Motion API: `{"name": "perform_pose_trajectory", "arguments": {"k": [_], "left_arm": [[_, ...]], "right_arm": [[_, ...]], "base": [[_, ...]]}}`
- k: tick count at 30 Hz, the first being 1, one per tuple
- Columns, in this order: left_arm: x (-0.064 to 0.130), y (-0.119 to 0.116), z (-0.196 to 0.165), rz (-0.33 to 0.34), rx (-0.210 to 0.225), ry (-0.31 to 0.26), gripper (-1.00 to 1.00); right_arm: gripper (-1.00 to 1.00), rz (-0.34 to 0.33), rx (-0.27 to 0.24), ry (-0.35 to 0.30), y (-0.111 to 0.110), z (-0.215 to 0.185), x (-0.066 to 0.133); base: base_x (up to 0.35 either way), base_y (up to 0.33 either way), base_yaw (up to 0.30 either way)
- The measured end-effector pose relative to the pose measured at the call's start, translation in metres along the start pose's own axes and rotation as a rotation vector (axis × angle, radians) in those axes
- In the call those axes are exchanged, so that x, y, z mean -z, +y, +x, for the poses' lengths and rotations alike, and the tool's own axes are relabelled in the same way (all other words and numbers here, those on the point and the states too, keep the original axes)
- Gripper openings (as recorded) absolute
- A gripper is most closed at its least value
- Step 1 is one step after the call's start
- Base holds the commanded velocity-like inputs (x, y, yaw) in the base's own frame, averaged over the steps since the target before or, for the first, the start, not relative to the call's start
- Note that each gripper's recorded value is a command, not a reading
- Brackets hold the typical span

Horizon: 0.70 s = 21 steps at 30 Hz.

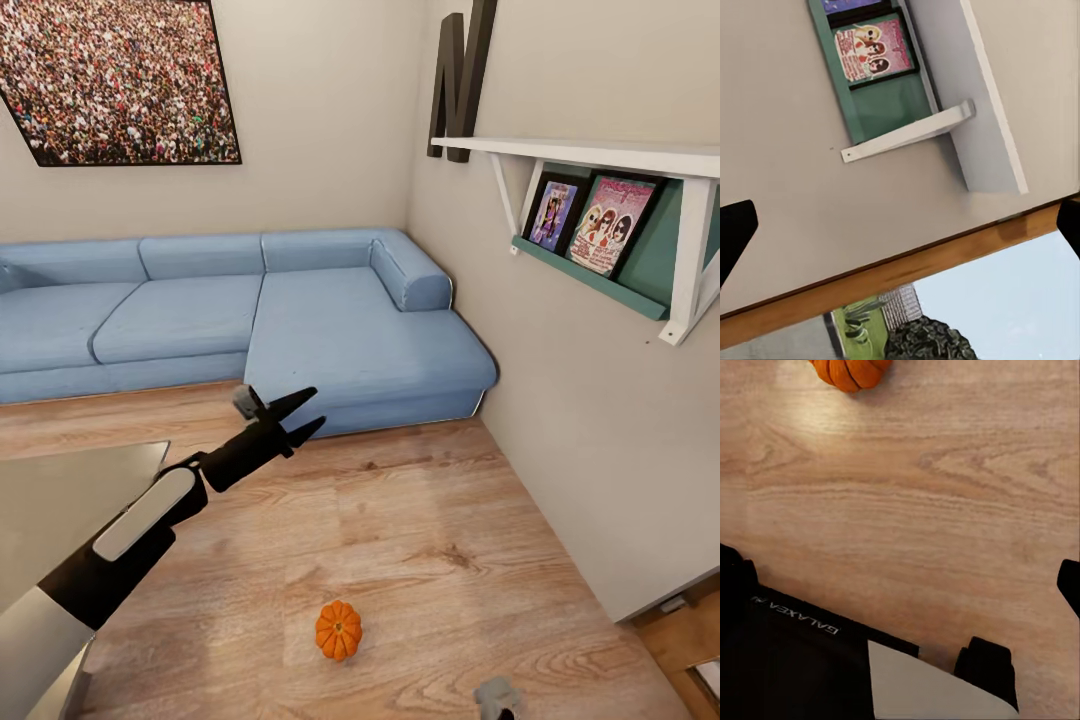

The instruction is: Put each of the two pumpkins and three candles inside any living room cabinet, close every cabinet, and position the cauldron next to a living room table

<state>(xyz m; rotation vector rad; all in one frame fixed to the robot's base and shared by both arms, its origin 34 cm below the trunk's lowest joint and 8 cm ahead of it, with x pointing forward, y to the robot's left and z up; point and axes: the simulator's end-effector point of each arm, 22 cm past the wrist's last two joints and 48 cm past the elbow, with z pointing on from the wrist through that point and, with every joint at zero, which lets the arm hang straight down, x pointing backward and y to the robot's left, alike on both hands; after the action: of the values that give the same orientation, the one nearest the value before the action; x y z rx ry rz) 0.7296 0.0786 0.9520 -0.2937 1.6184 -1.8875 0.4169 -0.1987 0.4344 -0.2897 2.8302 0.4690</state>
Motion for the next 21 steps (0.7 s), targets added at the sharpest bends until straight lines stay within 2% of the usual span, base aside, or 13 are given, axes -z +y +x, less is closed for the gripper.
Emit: {"name": "perform_pose_trajectory", "arguments": {"k": [3, 5, 8, 9, 10, 12, 13, 16, 21], "left_arm": [[-0.007, 0.002, 0.007, 0.002, 0.012, 0.005, 1.0], [-0.01, 0.001, 0.01, 0.005, 0.018, 0.007, 1.0], [-0.013, 0.006, 0.013, -0.016, 0.023, 0.008, 1.0], [-0.014, 0.008, 0.013, -0.022, 0.021, 0.009, 1.0], [-0.015, 0.009, 0.014, -0.029, 0.011, 0.01, 1.0], [-0.018, 0.014, 0.016, -0.053, -0.05, 0.008, 1.0], [-0.019, 0.015, 0.016, -0.058, -0.067, 0.006, 1.0], [-0.022, 0.02, 0.015, -0.077, -0.136, -0.007, 1.0], [-0.029, 0.019, 0.019, -0.074, -0.15, -0.013, 1.0]], "right_arm": [[1.0, -0.157, -0.08, -0.024, 0.03, -0.066, 0.002], [1.0, -0.245, -0.122, -0.045, 0.047, -0.094, 0.005], [1.0, -0.388, -0.162, -0.082, 0.076, -0.134, 0.014], [1.0, -0.412, -0.163, -0.093, 0.08, -0.144, 0.017], [1.0, -0.426, -0.164, -0.104, 0.082, -0.152, 0.019], [1.0, -0.443, -0.178, -0.14, 0.081, -0.174, 0.025], [1.0, -0.444, -0.185, -0.149, 0.08, -0.178, 0.026], [1.0, -0.452, -0.233, -0.194, 0.075, -0.195, 0.031], [1.0, -0.455, -0.254, -0.218, 0.071, -0.203, 0.034]], "base": [[0.0, 0.0, 0.0], [0.0, 0.0, 0.0], [0.0, 0.0, 0.0], [0.0, 0.0, 0.0], [0.0, 0.0, 0.0], [0.0, 0.0, 0.0], [0.0, 0.0, 0.0], [0.0, 0.0, 0.0], [0.0, 0.0, 0.0]]}}
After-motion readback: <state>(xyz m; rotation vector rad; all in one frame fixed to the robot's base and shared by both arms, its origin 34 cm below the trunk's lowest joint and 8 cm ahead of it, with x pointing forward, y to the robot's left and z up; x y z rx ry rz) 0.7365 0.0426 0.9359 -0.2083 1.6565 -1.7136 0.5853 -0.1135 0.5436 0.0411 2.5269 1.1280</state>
